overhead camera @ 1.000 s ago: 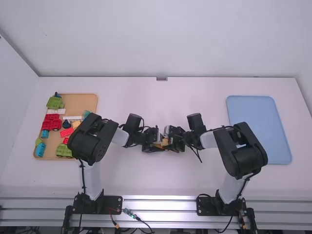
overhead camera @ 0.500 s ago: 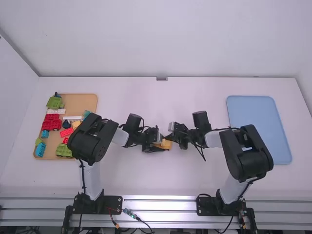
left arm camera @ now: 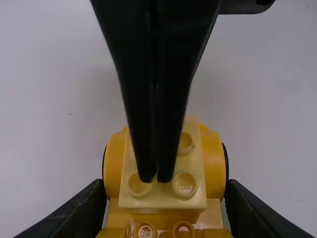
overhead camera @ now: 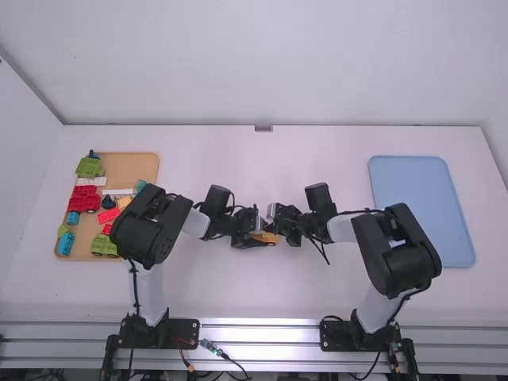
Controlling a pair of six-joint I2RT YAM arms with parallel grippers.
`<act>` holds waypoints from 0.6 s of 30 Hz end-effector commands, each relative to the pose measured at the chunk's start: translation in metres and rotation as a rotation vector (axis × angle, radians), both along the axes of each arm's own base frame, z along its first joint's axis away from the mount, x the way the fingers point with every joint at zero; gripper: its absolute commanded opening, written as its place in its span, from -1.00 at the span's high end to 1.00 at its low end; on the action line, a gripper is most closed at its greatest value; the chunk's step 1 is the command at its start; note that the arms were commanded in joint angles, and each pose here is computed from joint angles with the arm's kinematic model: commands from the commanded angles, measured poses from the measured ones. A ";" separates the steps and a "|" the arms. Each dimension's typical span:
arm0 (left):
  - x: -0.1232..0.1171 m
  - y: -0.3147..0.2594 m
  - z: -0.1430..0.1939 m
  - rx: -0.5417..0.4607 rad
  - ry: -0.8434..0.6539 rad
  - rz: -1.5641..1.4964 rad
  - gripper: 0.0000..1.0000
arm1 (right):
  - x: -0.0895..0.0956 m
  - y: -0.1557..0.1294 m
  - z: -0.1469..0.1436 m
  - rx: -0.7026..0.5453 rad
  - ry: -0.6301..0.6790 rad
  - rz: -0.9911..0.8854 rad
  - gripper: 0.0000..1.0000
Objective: Assemble lego blocks to make yellow taxi
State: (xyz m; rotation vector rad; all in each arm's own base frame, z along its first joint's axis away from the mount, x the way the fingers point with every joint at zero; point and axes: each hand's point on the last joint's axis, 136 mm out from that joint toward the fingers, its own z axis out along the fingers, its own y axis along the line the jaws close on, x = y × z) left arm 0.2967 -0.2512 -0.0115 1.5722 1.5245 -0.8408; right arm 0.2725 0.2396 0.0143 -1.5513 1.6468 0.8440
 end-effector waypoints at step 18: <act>-0.003 0.011 -0.024 0.086 0.052 0.066 0.42 | -0.005 -0.020 -0.041 -0.095 0.110 -0.045 1.00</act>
